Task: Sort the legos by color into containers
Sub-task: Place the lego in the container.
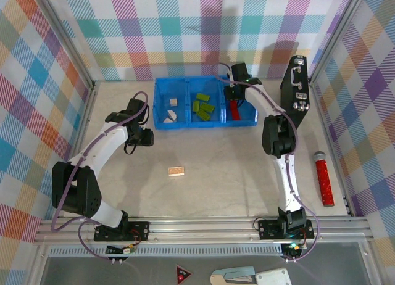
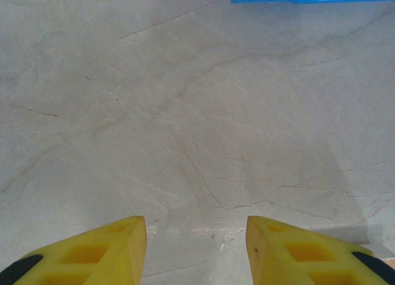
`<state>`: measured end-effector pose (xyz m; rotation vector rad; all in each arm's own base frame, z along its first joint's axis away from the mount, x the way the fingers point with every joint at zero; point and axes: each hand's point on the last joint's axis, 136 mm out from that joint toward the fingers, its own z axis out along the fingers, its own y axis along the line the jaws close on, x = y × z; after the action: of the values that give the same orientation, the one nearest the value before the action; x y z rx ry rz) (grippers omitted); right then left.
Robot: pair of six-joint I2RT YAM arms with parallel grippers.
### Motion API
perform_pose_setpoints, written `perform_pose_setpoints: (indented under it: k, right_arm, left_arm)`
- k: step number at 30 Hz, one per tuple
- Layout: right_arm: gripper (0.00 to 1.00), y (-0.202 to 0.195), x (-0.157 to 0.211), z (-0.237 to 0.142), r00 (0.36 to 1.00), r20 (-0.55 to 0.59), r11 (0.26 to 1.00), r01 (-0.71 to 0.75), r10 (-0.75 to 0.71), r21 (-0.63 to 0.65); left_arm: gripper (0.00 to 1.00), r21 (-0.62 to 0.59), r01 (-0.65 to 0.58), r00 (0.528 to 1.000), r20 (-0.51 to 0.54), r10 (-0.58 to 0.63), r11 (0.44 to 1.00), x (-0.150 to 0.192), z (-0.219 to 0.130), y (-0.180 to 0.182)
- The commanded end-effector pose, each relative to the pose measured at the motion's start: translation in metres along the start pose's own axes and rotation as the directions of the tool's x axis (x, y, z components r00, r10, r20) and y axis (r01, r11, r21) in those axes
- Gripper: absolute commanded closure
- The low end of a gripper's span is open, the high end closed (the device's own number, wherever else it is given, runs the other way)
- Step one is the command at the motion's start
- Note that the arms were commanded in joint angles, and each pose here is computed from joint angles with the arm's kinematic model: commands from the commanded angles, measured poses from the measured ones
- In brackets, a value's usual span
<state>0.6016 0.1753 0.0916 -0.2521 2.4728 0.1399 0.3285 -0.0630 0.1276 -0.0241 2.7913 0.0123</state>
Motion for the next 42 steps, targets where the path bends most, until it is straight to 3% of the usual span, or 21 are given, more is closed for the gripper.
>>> perform_pose_setpoints:
  k: [1, 12, 19, 24, 32, 42]
  right_arm:
    - [0.69, -0.002, -0.016, 0.004, 0.999, 0.044, 1.000, 0.005, -0.005, -0.002]
    - [0.67, -0.001, -0.014, 0.025, 0.999, 0.045, 1.000, -0.004, 0.004, -0.004]
    - [0.58, -0.001, -0.013, 0.020, 0.999, 0.037, 1.000, -0.017, 0.017, -0.012]
    - [0.52, 0.001, -0.019, 0.005, 0.998, 0.054, 1.000, -0.016, 0.017, -0.018]
    - [0.52, 0.005, -0.027, -0.026, 0.997, 0.067, 0.999, -0.021, 0.024, -0.041]
    - [0.52, 0.017, 0.011, -0.070, 1.000, 0.005, 0.995, -0.030, 0.031, -0.091]
  left_arm:
    - [0.53, -0.023, -0.006, 1.000, -0.018, 0.006, 1.000, 0.001, 0.003, 0.007]
    - [0.53, -0.029, -0.006, 1.000, -0.025, 0.005, 1.000, 0.001, 0.005, 0.007]
    - [0.53, -0.028, -0.006, 1.000, -0.024, 0.005, 1.000, 0.002, 0.004, 0.007]
    - [0.54, -0.018, -0.005, 1.000, -0.023, 0.005, 1.000, 0.001, 0.004, 0.006]
    - [0.53, -0.011, -0.005, 1.000, -0.015, 0.004, 1.000, 0.001, 0.001, 0.005]
    - [0.53, 0.009, -0.004, 1.000, -0.015, 0.004, 1.000, 0.001, -0.001, 0.002]
